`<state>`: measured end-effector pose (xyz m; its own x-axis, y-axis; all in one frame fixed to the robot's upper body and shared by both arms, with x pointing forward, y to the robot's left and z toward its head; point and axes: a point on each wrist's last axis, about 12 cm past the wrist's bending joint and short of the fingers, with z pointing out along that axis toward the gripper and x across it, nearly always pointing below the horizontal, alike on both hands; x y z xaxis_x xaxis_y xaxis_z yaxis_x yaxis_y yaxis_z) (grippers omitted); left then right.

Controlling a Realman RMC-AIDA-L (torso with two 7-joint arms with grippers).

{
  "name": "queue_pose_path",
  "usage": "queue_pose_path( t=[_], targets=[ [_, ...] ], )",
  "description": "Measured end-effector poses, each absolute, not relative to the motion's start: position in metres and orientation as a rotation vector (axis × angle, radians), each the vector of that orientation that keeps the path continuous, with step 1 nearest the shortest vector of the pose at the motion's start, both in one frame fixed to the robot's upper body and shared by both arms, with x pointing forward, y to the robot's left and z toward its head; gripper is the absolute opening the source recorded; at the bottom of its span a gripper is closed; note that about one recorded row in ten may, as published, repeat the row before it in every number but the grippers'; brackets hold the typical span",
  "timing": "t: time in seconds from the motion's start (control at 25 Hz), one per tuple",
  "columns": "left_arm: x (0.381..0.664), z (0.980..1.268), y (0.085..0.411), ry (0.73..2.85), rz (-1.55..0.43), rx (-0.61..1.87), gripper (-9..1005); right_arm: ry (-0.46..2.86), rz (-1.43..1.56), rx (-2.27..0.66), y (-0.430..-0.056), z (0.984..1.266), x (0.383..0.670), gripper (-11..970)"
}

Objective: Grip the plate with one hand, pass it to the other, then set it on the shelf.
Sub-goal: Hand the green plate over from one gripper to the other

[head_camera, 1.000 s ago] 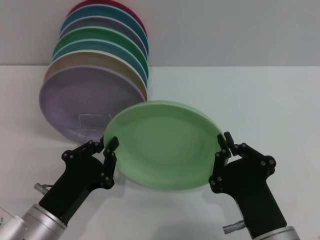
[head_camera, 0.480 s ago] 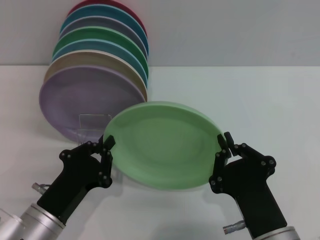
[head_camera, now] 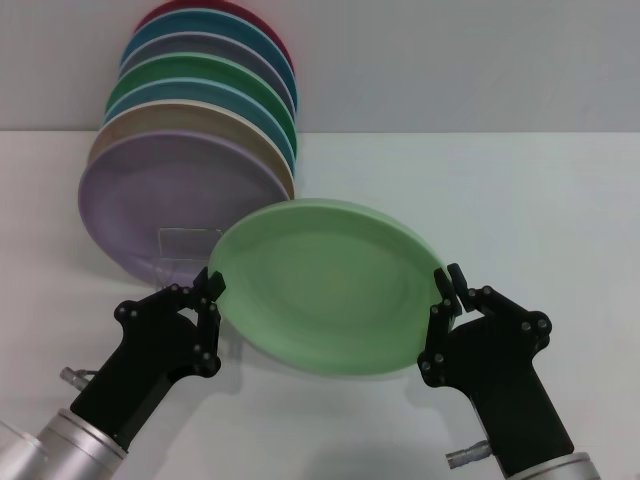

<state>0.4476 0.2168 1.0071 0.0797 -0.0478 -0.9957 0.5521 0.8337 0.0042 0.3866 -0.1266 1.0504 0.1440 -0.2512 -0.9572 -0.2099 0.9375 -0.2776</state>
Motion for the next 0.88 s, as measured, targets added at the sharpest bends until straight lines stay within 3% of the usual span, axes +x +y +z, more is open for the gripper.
queue_pose_path(
  t=[0.56,0.88],
  targets=[
    [0.4471,1.0081,0.2202,1.424,-0.454,0.41,25,1.421,-0.016,-0.433,-0.1268,1.0454,0.3863,22],
    [0.4474,1.0099,0.225,1.412,-0.437,0.386,25,1.403,0.001,-0.408,-0.1319,1.0444,0.3841,208]
  ],
)
